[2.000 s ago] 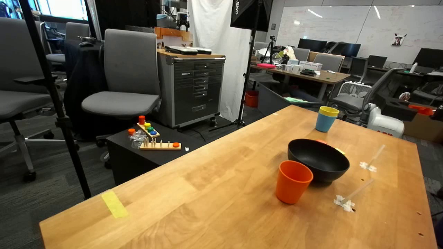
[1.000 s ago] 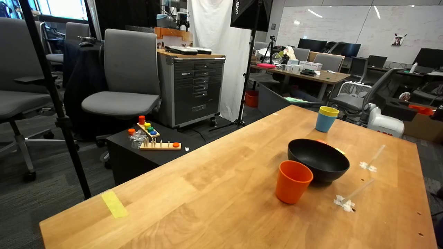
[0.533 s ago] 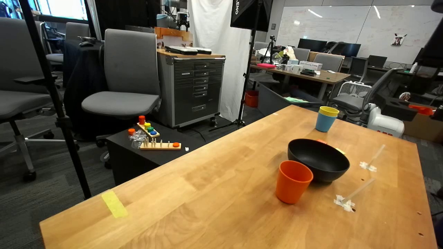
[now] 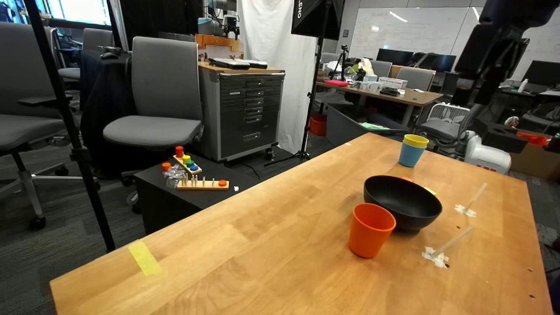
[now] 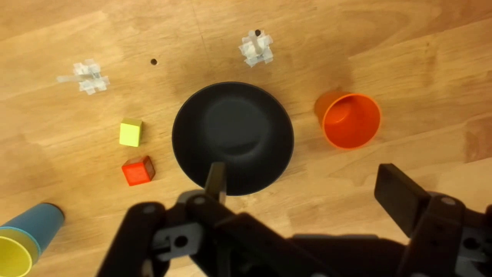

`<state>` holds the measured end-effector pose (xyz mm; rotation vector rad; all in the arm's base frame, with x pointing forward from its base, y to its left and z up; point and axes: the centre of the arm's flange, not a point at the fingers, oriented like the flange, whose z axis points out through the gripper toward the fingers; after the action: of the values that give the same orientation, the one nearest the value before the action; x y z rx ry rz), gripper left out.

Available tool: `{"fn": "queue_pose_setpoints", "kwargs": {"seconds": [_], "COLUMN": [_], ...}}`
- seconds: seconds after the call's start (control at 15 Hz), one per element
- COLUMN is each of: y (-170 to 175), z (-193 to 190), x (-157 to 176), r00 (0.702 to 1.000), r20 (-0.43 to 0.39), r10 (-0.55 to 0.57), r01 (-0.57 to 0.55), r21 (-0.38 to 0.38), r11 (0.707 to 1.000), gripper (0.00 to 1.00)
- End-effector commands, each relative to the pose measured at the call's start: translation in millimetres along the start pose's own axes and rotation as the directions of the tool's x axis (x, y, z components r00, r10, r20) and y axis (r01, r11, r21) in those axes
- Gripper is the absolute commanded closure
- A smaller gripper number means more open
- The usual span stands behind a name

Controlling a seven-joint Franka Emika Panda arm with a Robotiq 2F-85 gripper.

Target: Pick the orange and yellow blocks and put them in the bowl

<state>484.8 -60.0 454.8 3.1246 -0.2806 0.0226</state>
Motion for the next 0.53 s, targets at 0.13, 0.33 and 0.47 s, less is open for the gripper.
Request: {"fn": "queue_pose_setpoints", "kwargs": {"seconds": [0.13,0.33,0.47], "y": [42.2,64.5,77.4], "z": [7.3,10.7,13.4], "x": [53.5,70.2,80.5], "r00": [0.993,0.987,0.982], "r20": [0.017,0.019,0.007], "r10": [0.121,0.162,0.186], "r01": [-0.12,-0.161,-0.186], "r21": [-0.031,-0.042,-0.043], "r11": [0.992,0.986,0.982], "gripper": [0.0,0.0,0.0]}}
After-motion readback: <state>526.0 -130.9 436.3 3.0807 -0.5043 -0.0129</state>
